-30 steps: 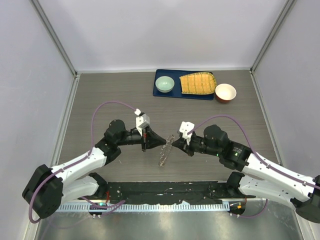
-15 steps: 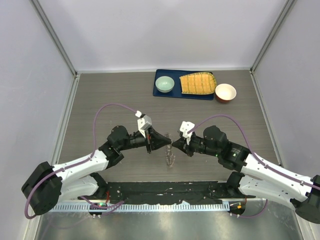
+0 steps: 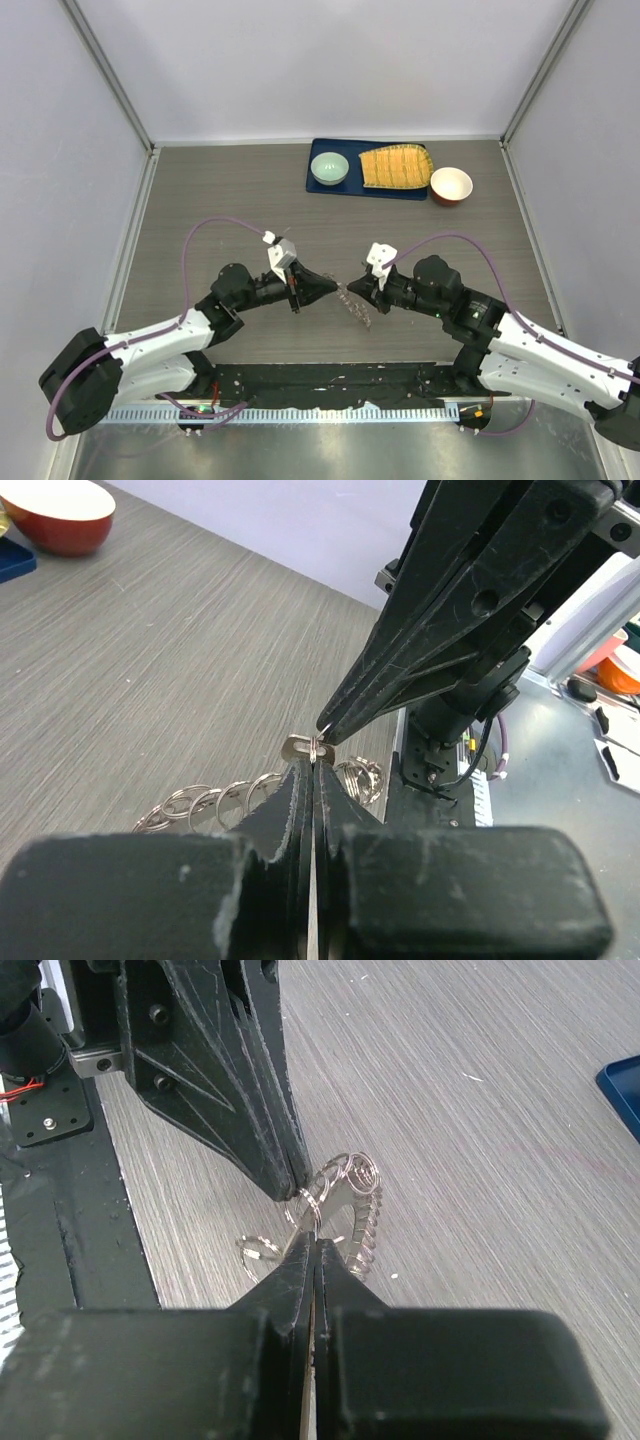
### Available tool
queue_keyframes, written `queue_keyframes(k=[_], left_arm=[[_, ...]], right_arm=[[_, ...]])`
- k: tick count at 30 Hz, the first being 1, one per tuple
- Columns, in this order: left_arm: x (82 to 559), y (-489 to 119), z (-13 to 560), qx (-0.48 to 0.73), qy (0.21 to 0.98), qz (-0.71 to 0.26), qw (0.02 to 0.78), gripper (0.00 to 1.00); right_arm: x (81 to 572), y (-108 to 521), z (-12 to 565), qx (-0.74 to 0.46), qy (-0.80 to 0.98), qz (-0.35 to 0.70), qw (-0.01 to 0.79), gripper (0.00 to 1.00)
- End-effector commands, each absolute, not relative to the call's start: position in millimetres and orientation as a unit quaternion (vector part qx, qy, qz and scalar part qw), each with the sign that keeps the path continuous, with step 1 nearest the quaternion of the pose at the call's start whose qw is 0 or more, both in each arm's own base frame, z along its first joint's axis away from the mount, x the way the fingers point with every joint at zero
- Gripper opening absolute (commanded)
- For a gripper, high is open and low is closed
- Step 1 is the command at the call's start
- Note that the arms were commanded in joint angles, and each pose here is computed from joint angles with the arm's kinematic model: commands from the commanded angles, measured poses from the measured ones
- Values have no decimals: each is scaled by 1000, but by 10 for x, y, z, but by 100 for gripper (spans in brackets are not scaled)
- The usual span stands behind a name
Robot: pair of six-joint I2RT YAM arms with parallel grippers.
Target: Put the keys on the keyring
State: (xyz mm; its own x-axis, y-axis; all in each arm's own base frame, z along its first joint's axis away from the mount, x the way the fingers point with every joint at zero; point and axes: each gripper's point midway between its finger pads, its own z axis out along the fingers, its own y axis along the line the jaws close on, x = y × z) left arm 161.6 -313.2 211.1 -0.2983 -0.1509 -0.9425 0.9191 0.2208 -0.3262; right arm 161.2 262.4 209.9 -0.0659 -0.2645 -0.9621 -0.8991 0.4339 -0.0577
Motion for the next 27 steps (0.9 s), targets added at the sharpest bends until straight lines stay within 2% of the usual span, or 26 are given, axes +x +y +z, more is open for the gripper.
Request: queue_keyframes(k=[1, 2, 5, 8, 12, 15, 27], left_arm=[[1613, -3068, 2268, 310, 581, -535, 530, 4], [1611, -3063, 2257, 310, 583, -535, 527, 4], [1595, -3064, 2196, 311, 593, -533, 516, 21], [1603, -3060, 2194, 314, 599, -528, 514, 27], [1619, -3060, 2169, 329, 612, -510, 507, 41], [1642, -3078, 2141, 350, 618, -494, 502, 48], [1681, -3348, 2094, 449, 585, -486, 469, 57]], right_arm=[[1683, 2605, 2410, -420, 643, 297, 567, 1], [1678, 2602, 2411, -421, 643, 297, 566, 1], [1667, 2621, 2396, -430, 642, 298, 560, 1], [1648, 2645, 2381, -438, 640, 300, 554, 1], [1641, 2656, 2393, -448, 637, 298, 552, 1], [1635, 2661, 2400, -455, 635, 297, 550, 1], [1592, 2655, 2383, -475, 631, 293, 540, 1]])
